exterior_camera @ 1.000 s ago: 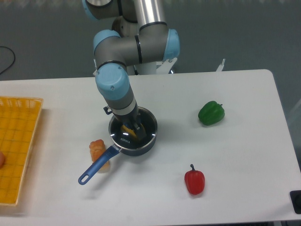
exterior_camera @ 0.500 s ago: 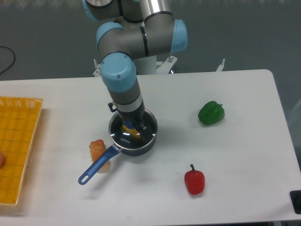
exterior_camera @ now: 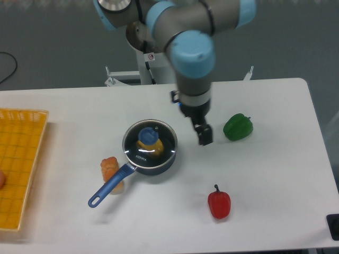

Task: Close the pot lid
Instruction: 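Open the gripper, release the knob and lift away from the saucepan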

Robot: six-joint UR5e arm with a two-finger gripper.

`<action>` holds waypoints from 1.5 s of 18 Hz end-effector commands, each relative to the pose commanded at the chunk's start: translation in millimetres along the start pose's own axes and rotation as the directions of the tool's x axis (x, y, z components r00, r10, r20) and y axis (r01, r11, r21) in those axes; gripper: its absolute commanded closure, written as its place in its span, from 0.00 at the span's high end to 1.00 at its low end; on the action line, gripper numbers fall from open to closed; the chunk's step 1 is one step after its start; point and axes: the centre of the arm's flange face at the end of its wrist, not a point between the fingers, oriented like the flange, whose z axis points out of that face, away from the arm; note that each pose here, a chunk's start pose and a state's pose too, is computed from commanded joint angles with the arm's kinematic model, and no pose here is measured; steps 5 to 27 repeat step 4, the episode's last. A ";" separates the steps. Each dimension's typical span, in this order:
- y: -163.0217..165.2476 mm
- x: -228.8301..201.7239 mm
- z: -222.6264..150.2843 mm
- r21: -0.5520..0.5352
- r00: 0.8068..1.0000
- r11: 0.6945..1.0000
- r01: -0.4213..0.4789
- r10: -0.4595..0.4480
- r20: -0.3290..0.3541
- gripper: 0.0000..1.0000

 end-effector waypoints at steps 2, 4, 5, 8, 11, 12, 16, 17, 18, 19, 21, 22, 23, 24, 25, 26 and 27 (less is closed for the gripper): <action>17.9 6.1 -3.0 0.011 1.000 1.000 -0.029 0.029 -0.003 1.00; 34.8 11.4 -5.9 0.067 1.000 0.998 0.004 -0.005 0.022 1.00; 34.8 11.4 -5.9 0.067 1.000 0.998 0.004 -0.005 0.022 1.00; 34.8 11.4 -5.9 0.067 1.000 0.998 0.004 -0.005 0.022 1.00; 34.8 11.4 -5.9 0.067 1.000 0.998 0.004 -0.005 0.022 1.00; 34.8 11.4 -5.9 0.067 1.000 0.998 0.004 -0.005 0.022 1.00; 34.8 11.4 -5.9 0.067 1.000 0.998 0.004 -0.005 0.022 1.00; 34.8 11.4 -5.9 0.067 1.000 0.998 0.004 -0.005 0.022 1.00; 34.8 11.4 -5.9 0.067 1.000 0.998 0.004 -0.005 0.022 1.00; 34.8 11.4 -5.9 0.067 1.000 0.998 0.004 -0.005 0.022 1.00; 34.8 11.4 -5.9 0.067 1.000 0.998 0.004 -0.005 0.022 1.00; 34.8 11.4 -5.9 0.067 1.000 0.998 0.004 -0.005 0.022 1.00; 34.8 11.4 -5.9 0.067 1.000 0.998 0.004 -0.005 0.022 1.00; 34.8 11.4 -5.9 0.067 1.000 0.998 0.004 -0.005 0.022 1.00; 34.8 11.4 -5.9 0.067 1.000 0.998 0.004 -0.005 0.022 1.00; 34.8 11.4 -5.9 0.067 1.000 0.998 0.004 -0.005 0.022 1.00; 34.8 11.4 -5.9 0.067 1.000 0.998 0.004 -0.005 0.022 1.00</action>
